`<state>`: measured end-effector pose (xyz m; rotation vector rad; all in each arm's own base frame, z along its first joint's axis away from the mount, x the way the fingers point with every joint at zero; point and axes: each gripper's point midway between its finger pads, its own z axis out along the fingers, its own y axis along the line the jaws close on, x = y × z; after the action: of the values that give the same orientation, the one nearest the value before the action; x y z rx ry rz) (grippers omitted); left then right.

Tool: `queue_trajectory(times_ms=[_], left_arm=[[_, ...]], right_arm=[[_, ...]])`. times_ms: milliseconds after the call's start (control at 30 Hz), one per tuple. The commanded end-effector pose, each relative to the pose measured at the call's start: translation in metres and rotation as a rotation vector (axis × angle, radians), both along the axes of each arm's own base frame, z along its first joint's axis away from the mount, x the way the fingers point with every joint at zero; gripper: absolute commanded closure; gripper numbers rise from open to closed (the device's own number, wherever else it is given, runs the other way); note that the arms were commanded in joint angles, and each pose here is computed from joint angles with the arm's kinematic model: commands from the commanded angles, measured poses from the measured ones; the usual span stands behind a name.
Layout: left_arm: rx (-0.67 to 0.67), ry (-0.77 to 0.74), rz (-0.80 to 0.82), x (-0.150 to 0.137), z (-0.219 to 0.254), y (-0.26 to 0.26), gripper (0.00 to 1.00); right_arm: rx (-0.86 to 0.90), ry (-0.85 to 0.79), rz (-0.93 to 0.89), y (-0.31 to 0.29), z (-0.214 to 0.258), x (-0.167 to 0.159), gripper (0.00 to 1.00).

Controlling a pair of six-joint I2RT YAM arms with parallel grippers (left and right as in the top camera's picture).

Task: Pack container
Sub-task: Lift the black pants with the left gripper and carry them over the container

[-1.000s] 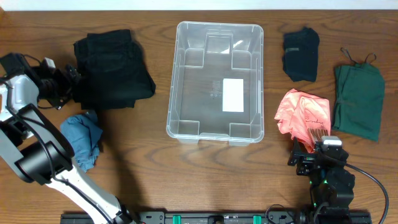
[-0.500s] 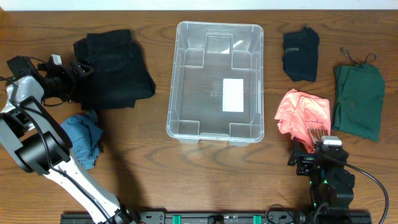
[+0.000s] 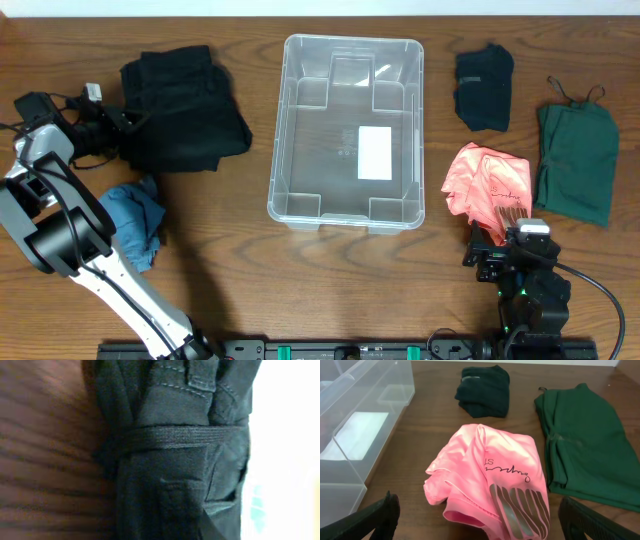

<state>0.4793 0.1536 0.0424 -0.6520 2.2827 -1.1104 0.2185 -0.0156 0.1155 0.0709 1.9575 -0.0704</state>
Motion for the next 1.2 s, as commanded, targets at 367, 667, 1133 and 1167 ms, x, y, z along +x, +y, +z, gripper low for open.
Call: queue_trajectory(times_ms=[367, 667, 1133, 1167], left_arm=[[-0.053, -0.401, -0.187, -0.009, 0.227, -0.085, 0.94], [0.106, -0.759, -0.353, -0.071, 0.384, -0.198, 0.94], [0.029, -0.455, -0.399, -0.055, 0.308, -0.329, 0.94], [0.029, -0.446, -0.407, -0.052, 0.302, -0.337, 0.94]], right_arm=[[0.013, -0.002, -0.015, -0.002, 0.0, 0.0, 0.01], [0.012, -0.002, -0.016, -0.002, 0.0, 0.0, 0.01], [0.013, -0.002, -0.015, -0.002, 0.0, 0.0, 0.01], [0.012, -0.002, -0.016, -0.002, 0.0, 0.0, 0.01]])
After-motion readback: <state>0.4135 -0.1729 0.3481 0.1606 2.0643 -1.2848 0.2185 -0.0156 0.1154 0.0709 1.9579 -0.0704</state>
